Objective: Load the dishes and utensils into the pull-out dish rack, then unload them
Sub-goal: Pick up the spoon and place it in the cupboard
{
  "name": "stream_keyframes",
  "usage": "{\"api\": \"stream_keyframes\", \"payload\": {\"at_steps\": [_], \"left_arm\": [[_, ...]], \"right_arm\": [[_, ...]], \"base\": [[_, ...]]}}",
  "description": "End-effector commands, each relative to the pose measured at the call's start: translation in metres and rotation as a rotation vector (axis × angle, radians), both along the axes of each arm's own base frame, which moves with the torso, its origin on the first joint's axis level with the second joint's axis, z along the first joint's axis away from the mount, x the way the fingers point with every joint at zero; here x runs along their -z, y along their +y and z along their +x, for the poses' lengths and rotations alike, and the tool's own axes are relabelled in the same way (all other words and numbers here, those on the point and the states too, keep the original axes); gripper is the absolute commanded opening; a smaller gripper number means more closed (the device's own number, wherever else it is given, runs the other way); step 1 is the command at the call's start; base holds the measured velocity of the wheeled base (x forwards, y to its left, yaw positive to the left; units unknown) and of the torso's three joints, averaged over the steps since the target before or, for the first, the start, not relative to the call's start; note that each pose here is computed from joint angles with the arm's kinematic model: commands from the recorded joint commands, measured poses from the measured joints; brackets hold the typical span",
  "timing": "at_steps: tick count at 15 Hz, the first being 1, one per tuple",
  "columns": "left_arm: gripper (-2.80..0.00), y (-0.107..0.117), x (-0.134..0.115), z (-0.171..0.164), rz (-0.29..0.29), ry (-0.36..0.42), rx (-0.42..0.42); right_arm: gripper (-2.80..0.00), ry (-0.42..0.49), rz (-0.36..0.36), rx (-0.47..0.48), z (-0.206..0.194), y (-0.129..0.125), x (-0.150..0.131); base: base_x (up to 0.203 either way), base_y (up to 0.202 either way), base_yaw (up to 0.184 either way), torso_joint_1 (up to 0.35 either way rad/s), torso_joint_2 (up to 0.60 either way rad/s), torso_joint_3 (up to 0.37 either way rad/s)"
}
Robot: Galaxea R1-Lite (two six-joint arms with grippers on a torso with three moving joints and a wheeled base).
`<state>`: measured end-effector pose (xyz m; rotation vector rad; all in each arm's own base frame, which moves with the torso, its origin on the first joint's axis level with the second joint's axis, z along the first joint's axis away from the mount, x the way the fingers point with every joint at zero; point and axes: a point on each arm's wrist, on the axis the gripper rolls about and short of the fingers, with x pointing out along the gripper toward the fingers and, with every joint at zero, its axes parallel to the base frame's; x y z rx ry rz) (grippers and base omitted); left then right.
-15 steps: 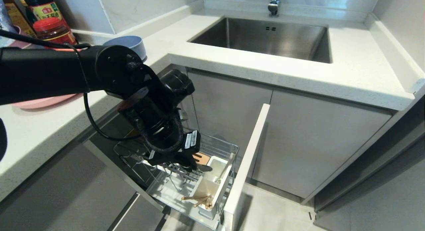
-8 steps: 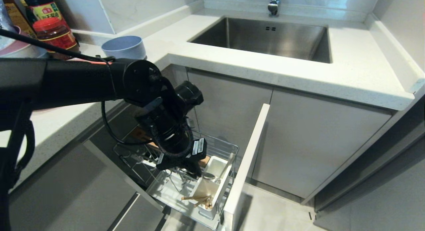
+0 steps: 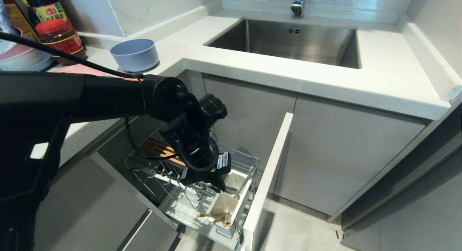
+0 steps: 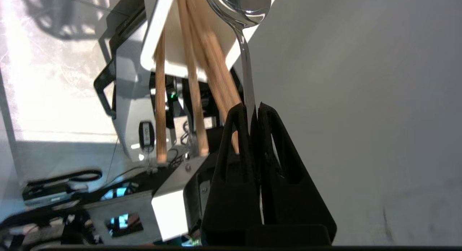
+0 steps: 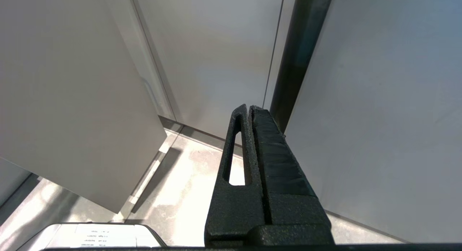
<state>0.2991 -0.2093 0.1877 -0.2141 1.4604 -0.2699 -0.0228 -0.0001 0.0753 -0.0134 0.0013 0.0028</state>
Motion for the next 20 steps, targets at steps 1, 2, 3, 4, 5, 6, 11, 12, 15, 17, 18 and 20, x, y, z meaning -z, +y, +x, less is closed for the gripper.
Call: {"api": "stream_keyframes", "payload": {"at_steps": [1, 2, 3, 4, 5, 6, 11, 12, 15, 17, 18, 20], "left_arm": [[-2.80, -0.002, 0.007, 0.004, 0.011, 0.019, -0.004], [-2.80, -0.002, 0.010, 0.007, 0.013, 0.021, -0.009], [-2.80, -0.001, 0.011, 0.010, 0.012, 0.020, -0.016], [-2.80, -0.001, 0.012, 0.013, 0.010, 0.019, -0.020], [-2.80, -0.001, 0.013, 0.014, 0.011, 0.020, -0.020], [-2.80, -0.001, 0.017, 0.016, 0.015, 0.026, -0.021], [-2.80, -0.006, 0.027, 0.027, 0.019, 0.033, -0.025], [-2.80, -0.007, 0.028, 0.029, 0.018, 0.032, -0.026], [-2.80, -0.009, 0.036, 0.034, 0.026, 0.042, -0.027], [-2.80, -0.010, 0.040, 0.037, 0.030, 0.049, -0.029], [-2.80, -0.010, 0.042, 0.037, 0.031, 0.050, -0.029], [-2.80, -0.009, 0.044, 0.039, 0.034, 0.054, -0.033]], "right_arm": [[-2.80, 0.000, 0.000, 0.000, 0.000, 0.000, 0.000], [-2.80, 0.000, 0.000, 0.000, 0.000, 0.000, 0.000], [-2.80, 0.000, 0.000, 0.000, 0.000, 0.000, 0.000], [-2.80, 0.000, 0.000, 0.000, 0.000, 0.000, 0.000], [-2.80, 0.000, 0.000, 0.001, 0.000, 0.000, 0.000], [-2.80, 0.000, 0.000, 0.000, 0.000, 0.000, 0.000], [-2.80, 0.000, 0.000, 0.000, 0.000, 0.000, 0.000], [-2.80, 0.000, 0.000, 0.000, 0.000, 0.000, 0.000], [-2.80, 0.000, 0.000, 0.000, 0.000, 0.000, 0.000], [-2.80, 0.000, 0.000, 0.000, 0.000, 0.000, 0.000], [-2.80, 0.000, 0.000, 0.000, 0.000, 0.000, 0.000], [-2.80, 0.000, 0.000, 0.000, 0.000, 0.000, 0.000]], "base": [[0.000, 0.000, 0.000, 0.000, 0.00, 0.000], [0.000, 0.000, 0.000, 0.000, 0.00, 0.000], [0.000, 0.000, 0.000, 0.000, 0.00, 0.000], [0.000, 0.000, 0.000, 0.000, 0.00, 0.000], [0.000, 0.000, 0.000, 0.000, 0.00, 0.000], [0.000, 0.000, 0.000, 0.000, 0.00, 0.000], [0.000, 0.000, 0.000, 0.000, 0.00, 0.000], [0.000, 0.000, 0.000, 0.000, 0.00, 0.000], [0.000, 0.000, 0.000, 0.000, 0.00, 0.000], [0.000, 0.000, 0.000, 0.000, 0.00, 0.000], [0.000, 0.000, 0.000, 0.000, 0.00, 0.000], [0.000, 0.000, 0.000, 0.000, 0.00, 0.000]]}}
